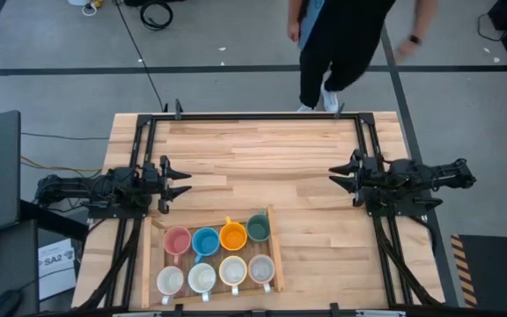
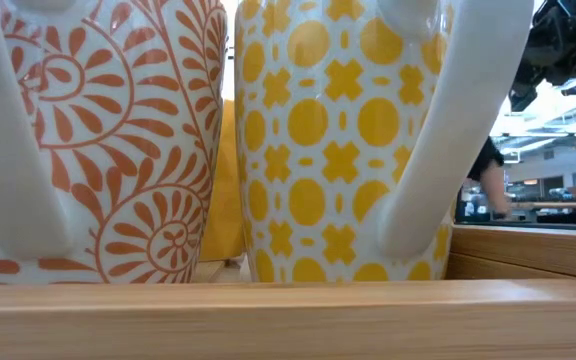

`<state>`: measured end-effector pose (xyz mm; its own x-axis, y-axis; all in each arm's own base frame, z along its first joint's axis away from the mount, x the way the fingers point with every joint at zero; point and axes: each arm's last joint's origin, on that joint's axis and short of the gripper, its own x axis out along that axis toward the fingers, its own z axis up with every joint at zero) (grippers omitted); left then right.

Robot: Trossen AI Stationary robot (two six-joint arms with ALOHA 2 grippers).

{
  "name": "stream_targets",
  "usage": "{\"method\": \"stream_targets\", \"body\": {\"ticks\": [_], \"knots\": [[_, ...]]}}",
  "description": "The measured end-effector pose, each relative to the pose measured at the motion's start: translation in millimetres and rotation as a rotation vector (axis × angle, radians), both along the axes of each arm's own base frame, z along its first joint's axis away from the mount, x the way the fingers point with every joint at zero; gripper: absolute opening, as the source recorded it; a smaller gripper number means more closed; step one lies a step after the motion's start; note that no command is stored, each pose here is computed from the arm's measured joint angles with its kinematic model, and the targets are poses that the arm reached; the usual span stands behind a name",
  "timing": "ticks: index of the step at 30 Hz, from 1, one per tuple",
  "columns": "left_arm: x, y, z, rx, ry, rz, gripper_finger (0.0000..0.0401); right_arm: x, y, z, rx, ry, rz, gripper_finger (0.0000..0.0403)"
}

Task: Place coffee mugs
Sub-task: Return to Home Position

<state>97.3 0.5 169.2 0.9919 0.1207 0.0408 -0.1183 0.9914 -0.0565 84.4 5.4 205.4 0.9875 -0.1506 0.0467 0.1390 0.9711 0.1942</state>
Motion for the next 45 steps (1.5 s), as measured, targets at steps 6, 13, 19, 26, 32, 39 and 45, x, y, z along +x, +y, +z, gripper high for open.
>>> {"method": "stream_targets", "body": {"ticks": [6, 13, 19, 26, 32, 39, 45], "knots": [[0, 0, 0, 0.000, 0.000, 0.000, 0.0181, 3, 0, -9, -0.003, 0.025, -0.010, 0.0135], [0, 0, 0, 0.000, 0.000, 0.000, 0.0181, 6, 0, -18, -0.007, 0.012, -0.035, 0.0135], [0, 0, 0, 0.000, 0.000, 0.000, 0.0181, 11, 1, -33, -0.022, -0.006, -0.042, 0.0135], [0, 0, 0, 0.000, 0.000, 0.000, 0.0181, 12, 1, -34, -0.074, -0.007, -0.048, 0.0135], [0, 0, 0, 0.000, 0.000, 0.000, 0.0181, 12, 1, -34, -0.113, 0.003, -0.050, 0.0135], [0, 0, 0, -0.059, -0.005, -0.020, 0.0181, 12, 1, -34, -0.116, 0.003, -0.050, 0.0135], [0, -1, 1, -0.069, -0.021, -0.033, 0.0181, 12, 1, -34, -0.116, 0.000, -0.049, 0.0135]]}}
